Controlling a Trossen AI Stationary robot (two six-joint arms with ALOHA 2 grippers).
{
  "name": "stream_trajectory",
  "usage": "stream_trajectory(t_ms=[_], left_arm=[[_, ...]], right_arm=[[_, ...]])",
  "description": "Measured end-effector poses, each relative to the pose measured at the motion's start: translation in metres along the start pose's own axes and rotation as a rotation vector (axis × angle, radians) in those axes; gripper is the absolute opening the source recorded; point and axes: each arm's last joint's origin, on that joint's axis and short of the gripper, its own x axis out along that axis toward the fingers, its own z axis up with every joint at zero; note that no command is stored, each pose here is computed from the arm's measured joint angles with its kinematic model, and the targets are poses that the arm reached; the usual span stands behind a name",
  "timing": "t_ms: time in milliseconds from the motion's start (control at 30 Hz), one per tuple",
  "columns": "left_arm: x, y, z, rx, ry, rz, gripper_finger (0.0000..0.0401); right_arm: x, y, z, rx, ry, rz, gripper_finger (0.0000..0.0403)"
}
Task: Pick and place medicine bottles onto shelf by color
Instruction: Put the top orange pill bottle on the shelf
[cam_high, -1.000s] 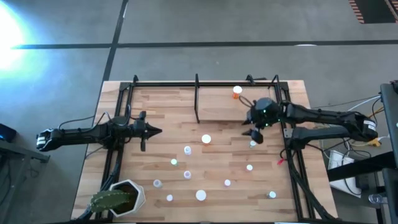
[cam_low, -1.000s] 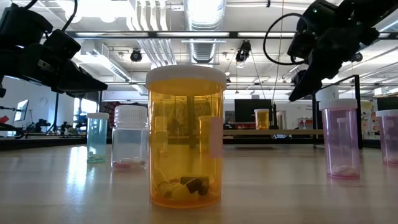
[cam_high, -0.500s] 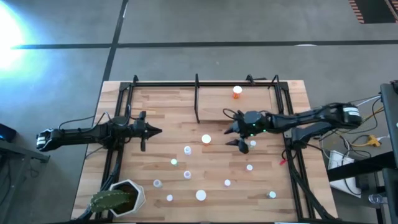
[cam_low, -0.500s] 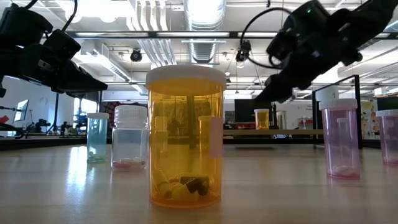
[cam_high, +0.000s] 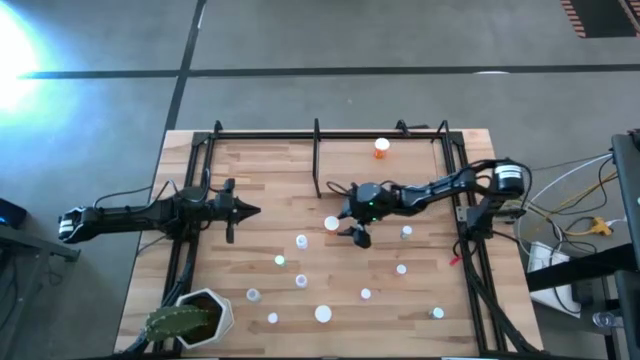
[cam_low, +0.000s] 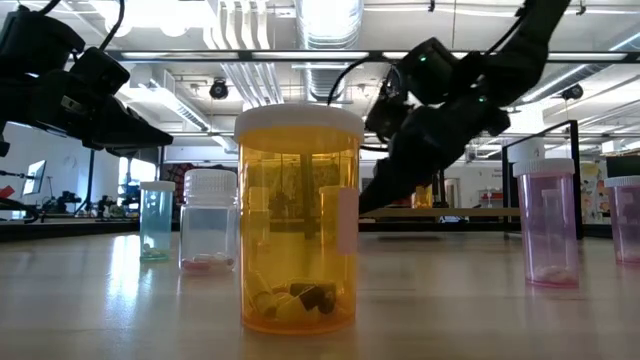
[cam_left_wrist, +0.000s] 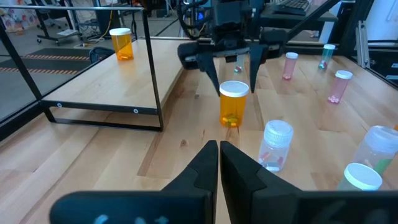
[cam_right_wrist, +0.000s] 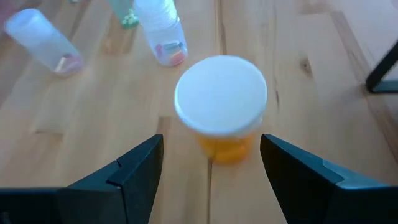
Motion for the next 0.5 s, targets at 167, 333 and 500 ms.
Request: stream_trajectory(t_ms=[167,333,500], left_arm=[[0.000,0.000,0.000,0.000,0.000,0.000,0.0000],[0.000,0.000,0.000,0.000,0.000,0.000,0.0000],[0.000,0.000,0.000,0.000,0.000,0.000,0.0000]], right_arm=[[0.013,-0.005,0.008,-0.023,-0.004,-0.010,0.0258],[0.020,-0.007,0.012,-0.074,-0.006,-0.024,0.0258],[0.020,-0.007,0.015,-0.095,-0.016,-0.026,0.0256]])
